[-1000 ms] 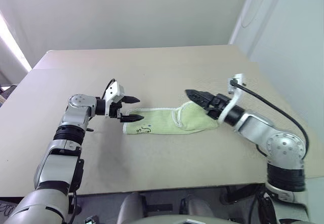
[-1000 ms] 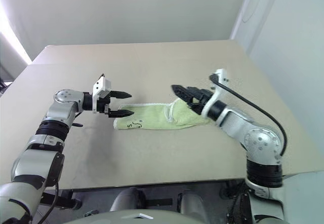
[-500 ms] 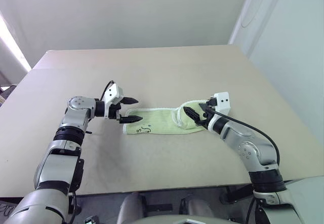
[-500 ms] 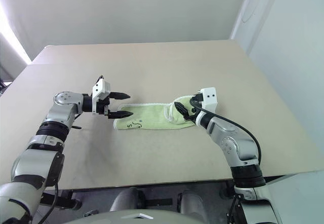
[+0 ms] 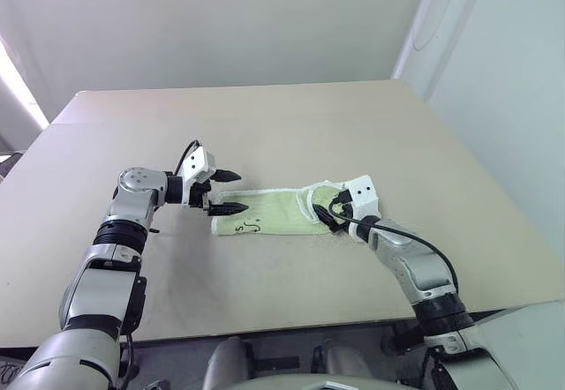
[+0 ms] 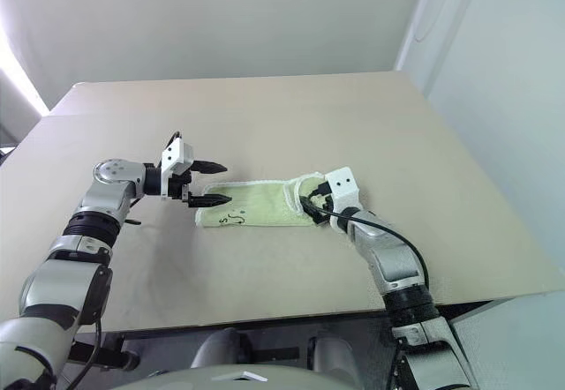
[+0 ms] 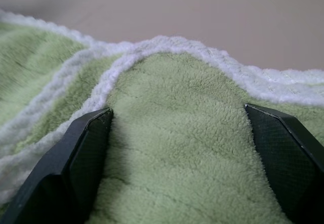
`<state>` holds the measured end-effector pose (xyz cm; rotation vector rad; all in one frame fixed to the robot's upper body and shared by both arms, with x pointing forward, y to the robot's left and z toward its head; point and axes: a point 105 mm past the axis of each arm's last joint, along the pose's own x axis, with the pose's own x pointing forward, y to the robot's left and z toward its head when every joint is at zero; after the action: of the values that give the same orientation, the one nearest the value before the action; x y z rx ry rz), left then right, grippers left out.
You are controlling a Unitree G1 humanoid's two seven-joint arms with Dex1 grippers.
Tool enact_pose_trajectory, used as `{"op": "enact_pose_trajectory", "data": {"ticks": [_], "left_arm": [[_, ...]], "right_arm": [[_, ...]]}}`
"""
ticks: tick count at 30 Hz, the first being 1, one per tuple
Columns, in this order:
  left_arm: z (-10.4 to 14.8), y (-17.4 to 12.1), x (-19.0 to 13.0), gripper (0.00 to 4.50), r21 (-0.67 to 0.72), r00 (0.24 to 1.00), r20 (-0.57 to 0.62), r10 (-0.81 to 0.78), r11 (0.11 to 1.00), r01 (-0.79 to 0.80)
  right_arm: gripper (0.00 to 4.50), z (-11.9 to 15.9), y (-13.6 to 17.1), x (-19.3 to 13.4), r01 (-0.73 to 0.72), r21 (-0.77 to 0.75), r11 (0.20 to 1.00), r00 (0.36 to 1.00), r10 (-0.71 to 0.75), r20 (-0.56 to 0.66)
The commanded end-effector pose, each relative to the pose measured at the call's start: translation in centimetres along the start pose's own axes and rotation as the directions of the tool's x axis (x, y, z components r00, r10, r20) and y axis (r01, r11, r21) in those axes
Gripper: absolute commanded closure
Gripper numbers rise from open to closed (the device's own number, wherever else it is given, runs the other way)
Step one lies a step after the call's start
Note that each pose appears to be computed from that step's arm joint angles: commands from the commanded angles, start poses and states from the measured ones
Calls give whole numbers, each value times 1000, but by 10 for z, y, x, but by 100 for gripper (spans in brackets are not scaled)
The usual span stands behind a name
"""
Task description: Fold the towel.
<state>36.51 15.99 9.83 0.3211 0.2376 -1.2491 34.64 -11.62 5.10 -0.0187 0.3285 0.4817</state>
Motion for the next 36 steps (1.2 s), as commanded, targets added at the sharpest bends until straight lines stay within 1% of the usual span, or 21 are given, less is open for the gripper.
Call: {"op": "enact_pose_trajectory", "data": {"ticks": [1,4,6,9,12,15,19,23,26,30,33,34,36], "left_arm": [[10,6,-13,0,3,1000,-8,7,1000,-7],[8,6,-21,0,-30,999,-37,-3,1000,2],[6,6,-29,0,-33,997,-71,-6,999,4],[1,5,-42,0,-40,992,-126,-8,999,3],[-8,4,-52,0,-94,980,-196,-12,996,-7],[-29,3,-59,0,-200,943,-333,-8,978,-63],[-25,3,-51,0,-436,964,-266,-21,894,-101],[-25,2,-47,0,-595,972,-233,-15,793,-131],[-21,-1,-41,0,-676,980,-199,-26,728,-118],[-18,-1,-36,0,-743,984,-177,-14,657,-124],[-13,-3,-32,0,-816,992,-126,-13,570,-96],[-12,-3,-31,0,-833,993,-119,-9,545,-95],[-16,-3,-29,0,-847,990,-144,-2,518,-122]], "right_arm": [[17,44,9,-12,-87,44,995,985,79,152],[17,74,10,-29,-143,73,987,959,120,257],[17,88,11,-39,-163,72,984,944,134,302],[17,91,10,-44,-152,66,986,946,126,299],[17,89,8,-45,-140,85,986,950,110,293],[17,85,6,-43,-123,117,986,955,85,284],[17,86,6,-42,-116,183,976,953,57,299],[17,85,5,-41,-108,213,971,955,42,295],[17,86,0,-40,-91,251,964,957,15,290],[17,86,-4,-40,-71,264,962,959,-6,282],[17,80,-8,-39,-40,272,961,966,-32,257],[17,78,-9,-38,-32,276,961,968,-40,250],[17,74,-12,-37,-10,290,957,970,-61,235]]}}
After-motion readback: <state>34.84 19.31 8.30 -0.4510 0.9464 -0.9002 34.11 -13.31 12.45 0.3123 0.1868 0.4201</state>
